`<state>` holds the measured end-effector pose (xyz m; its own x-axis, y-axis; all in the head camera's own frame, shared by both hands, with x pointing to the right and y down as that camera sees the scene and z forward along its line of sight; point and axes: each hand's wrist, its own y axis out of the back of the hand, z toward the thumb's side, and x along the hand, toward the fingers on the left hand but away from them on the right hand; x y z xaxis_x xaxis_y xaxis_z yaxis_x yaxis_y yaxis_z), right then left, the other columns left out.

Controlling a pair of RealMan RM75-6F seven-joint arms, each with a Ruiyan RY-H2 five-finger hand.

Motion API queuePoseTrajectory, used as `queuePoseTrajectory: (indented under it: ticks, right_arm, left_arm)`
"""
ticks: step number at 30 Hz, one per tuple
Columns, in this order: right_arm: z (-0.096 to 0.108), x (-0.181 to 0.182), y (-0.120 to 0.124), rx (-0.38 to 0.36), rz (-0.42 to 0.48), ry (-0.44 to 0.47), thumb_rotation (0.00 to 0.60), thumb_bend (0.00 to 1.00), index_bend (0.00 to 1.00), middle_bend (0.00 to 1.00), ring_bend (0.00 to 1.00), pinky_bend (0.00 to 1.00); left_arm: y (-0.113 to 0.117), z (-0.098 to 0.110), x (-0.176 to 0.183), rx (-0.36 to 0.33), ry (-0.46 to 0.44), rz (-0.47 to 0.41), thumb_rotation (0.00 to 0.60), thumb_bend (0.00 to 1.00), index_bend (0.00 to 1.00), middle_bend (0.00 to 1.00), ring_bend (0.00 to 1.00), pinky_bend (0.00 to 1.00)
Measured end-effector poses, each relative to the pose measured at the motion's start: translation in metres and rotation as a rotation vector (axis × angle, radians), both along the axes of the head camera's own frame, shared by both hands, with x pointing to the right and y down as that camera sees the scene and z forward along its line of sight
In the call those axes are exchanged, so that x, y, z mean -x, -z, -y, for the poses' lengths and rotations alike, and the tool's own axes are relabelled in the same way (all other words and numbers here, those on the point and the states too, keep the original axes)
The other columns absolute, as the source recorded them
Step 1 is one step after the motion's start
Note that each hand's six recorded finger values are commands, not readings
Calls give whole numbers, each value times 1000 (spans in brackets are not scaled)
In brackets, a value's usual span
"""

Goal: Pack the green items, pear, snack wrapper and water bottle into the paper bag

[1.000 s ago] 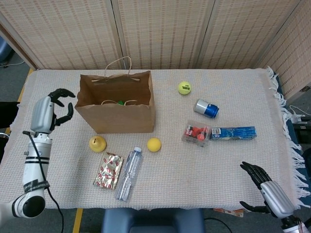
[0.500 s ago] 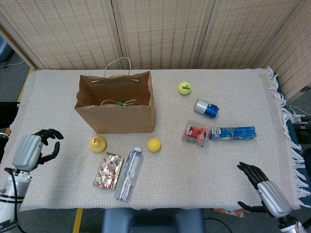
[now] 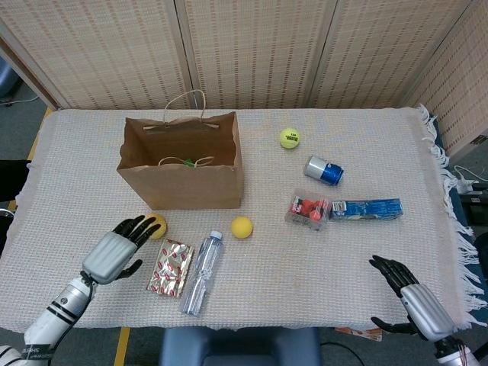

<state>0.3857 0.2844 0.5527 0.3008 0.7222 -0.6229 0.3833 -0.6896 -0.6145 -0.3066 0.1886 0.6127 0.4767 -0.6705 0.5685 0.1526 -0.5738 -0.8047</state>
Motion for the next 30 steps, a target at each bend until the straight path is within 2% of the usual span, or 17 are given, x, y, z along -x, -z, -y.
queuePoseTrajectory:
  ticks: [5, 14, 22, 30]
  right_arm:
    - [0, -2, 1, 7, 2, -7, 600, 76, 0, 0, 0, 0]
    - [-1, -5, 2, 23, 8, -16, 600, 76, 0, 0, 0, 0]
    - [-1, -5, 2, 33, 11, -20, 600, 76, 0, 0, 0, 0]
    - [-2, -5, 2, 48, 13, -22, 600, 76, 0, 0, 0, 0]
  left_arm:
    - [-18, 9, -34, -4, -100, 37, 600, 356, 0, 0, 0, 129]
    - [-40, 27, -66, 3, -200, 132, 600, 349, 0, 0, 0, 138]
    - [-53, 40, -75, 37, -230, 203, 600, 348, 0, 0, 0, 154]
    - [-77, 61, -62, 74, -217, 342, 600, 346, 0, 0, 0, 151]
